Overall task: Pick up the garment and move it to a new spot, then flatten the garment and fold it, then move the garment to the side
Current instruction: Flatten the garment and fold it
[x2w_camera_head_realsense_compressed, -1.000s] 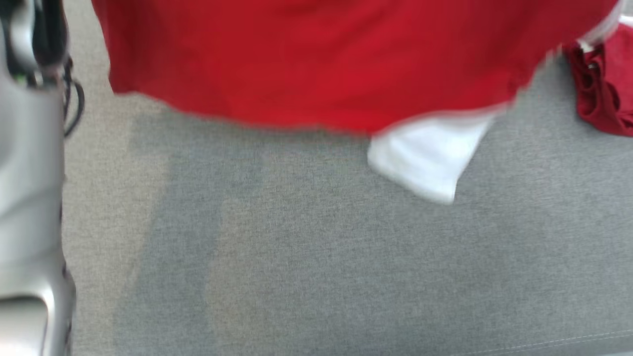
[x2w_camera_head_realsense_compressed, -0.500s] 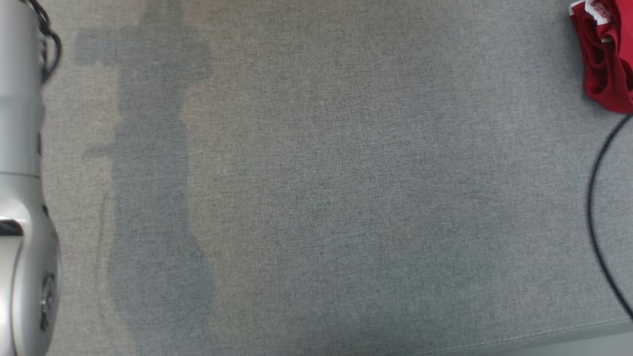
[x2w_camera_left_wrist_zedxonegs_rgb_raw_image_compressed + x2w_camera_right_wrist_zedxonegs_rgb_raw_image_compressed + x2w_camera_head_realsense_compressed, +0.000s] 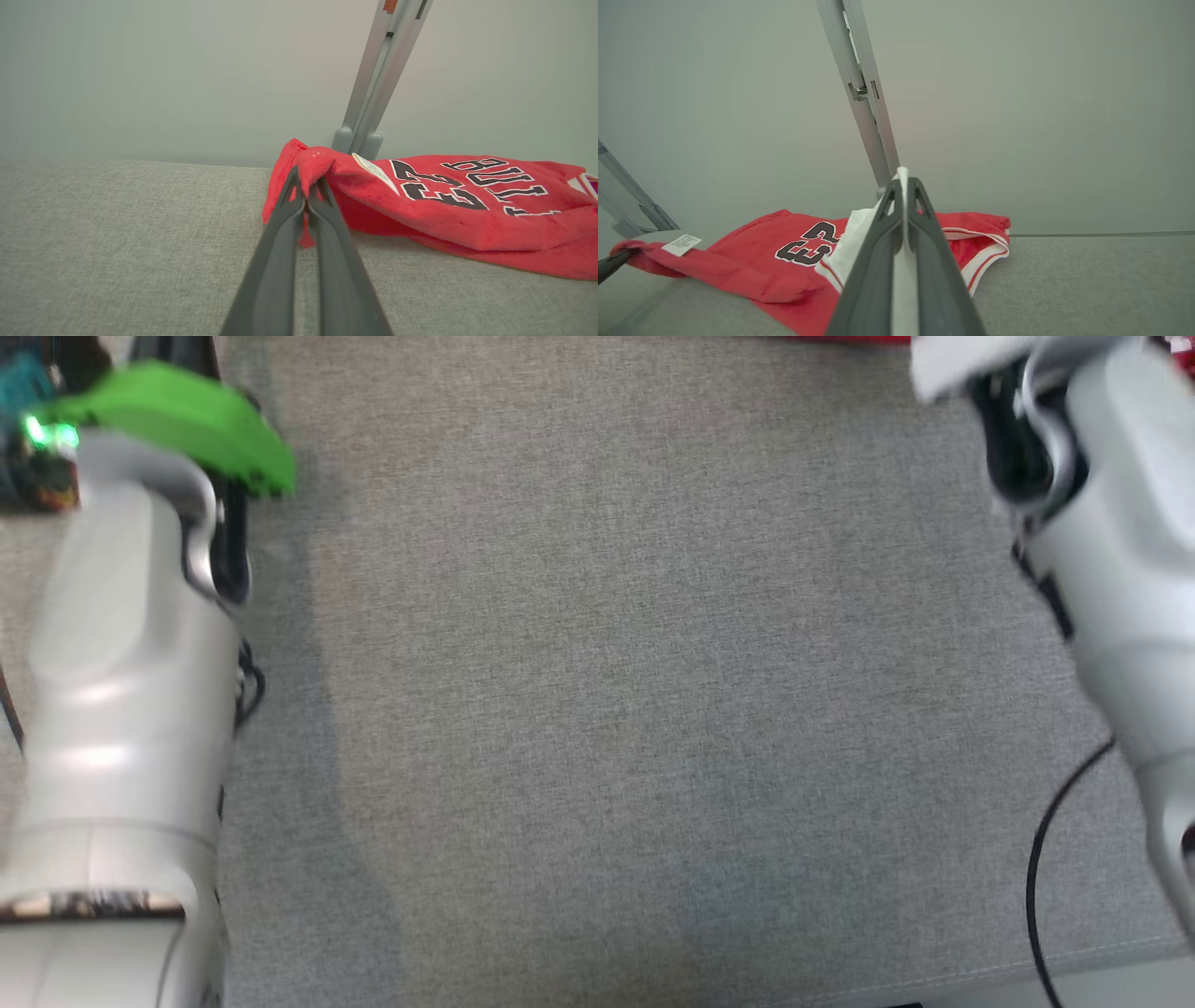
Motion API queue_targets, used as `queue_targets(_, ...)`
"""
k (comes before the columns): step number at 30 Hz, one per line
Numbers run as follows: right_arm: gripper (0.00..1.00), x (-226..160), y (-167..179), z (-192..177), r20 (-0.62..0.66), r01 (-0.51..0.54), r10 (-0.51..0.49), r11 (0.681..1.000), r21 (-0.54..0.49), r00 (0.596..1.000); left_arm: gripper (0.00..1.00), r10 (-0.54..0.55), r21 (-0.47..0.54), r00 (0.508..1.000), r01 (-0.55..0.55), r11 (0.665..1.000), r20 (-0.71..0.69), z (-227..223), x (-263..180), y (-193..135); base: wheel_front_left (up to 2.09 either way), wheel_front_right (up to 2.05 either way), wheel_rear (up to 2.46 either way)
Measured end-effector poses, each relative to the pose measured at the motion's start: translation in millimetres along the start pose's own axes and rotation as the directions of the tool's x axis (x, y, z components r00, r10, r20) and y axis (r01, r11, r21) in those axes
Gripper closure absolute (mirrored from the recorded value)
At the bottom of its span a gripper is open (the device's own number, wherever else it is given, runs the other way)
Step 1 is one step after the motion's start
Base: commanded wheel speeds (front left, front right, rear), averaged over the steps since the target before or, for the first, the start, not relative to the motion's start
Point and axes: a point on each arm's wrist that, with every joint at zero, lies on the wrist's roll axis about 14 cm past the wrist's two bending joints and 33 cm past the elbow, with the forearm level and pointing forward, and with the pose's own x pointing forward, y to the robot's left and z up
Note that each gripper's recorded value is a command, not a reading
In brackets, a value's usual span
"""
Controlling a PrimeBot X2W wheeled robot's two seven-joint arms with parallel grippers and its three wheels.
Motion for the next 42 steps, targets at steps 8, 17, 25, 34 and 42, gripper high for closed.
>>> queue_targets(8, 1.0, -90.1, 24.5, -51.3, -0.073, 0.011, -0.003, 0.993, 0.117, 0.997, 1.0, 0.102, -0.073, 0.995, -0.101, 0.992, 0.003, -28.5, -72.9, 26.4, 0.0, 0.0, 0.0)
queue_targets(17, 1.0, -186.7, 44.1, -43.8, -0.064, 0.061, -0.052, 0.987, 0.149, 0.997, 1.0, 0.136, -0.028, 0.99, -0.135, 0.99, 0.032, -30.0, -168.7, 32.2, 0.0, 0.0, 0.0)
queue_targets(25, 1.0, -247.6, 62.0, -13.0, -0.025, 0.086, -0.083, 0.987, 0.135, 0.996, 1.0, 0.142, 0.006, 0.989, -0.143, 0.99, 0.051, -1.5, -229.9, 20.1, 0.0, 0.0, 0.0)
queue_targets(34, 1.0, -278.9, 69.1, 22.4, -0.006, 0.125, -0.125, 0.987, 0.1, 0.992, 1.0, 0.135, 0.032, 0.989, -0.137, 0.99, 0.053, 37.3, -266.6, 4.9, 0.0, 0.0, 0.0)
queue_targets(42, 1.0, -266.2, 61.1, 19.7, -0.028, 0.128, -0.126, 0.989, 0.076, 0.992, 1.0, 0.1, 0.036, 0.99, -0.097, 0.995, -0.095, 11.0, -257.0, 4.1, 0.0, 0.0, 0.0)
